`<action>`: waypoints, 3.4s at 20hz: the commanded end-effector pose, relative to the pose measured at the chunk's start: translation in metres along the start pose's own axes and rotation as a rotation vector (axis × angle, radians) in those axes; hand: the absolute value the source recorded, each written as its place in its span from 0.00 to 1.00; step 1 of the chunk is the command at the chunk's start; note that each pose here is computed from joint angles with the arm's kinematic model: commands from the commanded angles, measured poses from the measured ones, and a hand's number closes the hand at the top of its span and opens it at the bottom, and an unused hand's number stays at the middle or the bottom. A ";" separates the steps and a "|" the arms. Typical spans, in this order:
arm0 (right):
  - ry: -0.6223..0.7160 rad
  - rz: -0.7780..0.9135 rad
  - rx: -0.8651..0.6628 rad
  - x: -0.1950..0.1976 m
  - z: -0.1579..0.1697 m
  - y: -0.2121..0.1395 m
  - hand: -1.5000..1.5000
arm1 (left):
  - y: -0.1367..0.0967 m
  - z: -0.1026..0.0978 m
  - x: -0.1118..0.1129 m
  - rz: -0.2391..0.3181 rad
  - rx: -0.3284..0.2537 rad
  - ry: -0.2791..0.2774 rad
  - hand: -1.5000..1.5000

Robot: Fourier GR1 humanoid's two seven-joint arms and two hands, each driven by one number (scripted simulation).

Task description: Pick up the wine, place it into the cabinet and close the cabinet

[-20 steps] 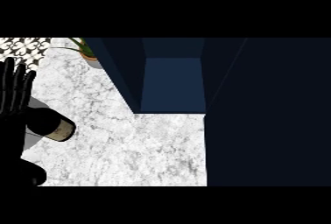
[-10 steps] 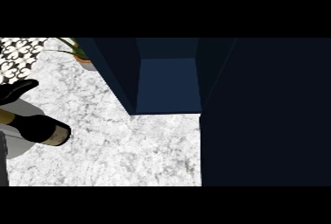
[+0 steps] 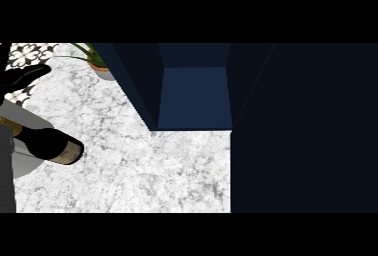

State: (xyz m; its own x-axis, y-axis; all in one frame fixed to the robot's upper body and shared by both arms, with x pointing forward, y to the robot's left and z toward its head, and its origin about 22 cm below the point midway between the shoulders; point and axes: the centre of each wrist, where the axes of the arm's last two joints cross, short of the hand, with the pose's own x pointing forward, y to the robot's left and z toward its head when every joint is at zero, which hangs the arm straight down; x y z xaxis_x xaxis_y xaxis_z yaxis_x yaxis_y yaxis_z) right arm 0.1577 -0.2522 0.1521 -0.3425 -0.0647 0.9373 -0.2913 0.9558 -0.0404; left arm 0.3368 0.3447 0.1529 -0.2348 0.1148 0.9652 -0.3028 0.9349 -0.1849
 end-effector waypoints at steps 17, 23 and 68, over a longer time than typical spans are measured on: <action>0.005 -0.009 -0.004 0.017 -0.001 0.009 0.00 | -0.004 0.022 -0.003 -0.036 0.042 0.015 0.00; 0.012 0.004 0.012 0.023 0.002 0.016 0.00 | 0.010 0.026 -0.015 -0.074 0.103 0.044 0.00; 0.004 0.015 0.018 0.019 -0.009 0.009 0.00 | 0.134 0.113 -0.124 -0.167 0.179 0.206 0.00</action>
State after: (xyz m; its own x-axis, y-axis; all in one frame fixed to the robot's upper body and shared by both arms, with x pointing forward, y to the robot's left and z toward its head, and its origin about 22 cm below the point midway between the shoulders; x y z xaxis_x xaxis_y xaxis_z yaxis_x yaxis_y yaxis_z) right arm 0.1613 -0.2419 0.1673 -0.3309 -0.0650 0.9414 -0.3139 0.9484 -0.0449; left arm 0.2571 0.3922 0.0339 -0.1447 -0.0068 0.9895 -0.3571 0.9330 -0.0458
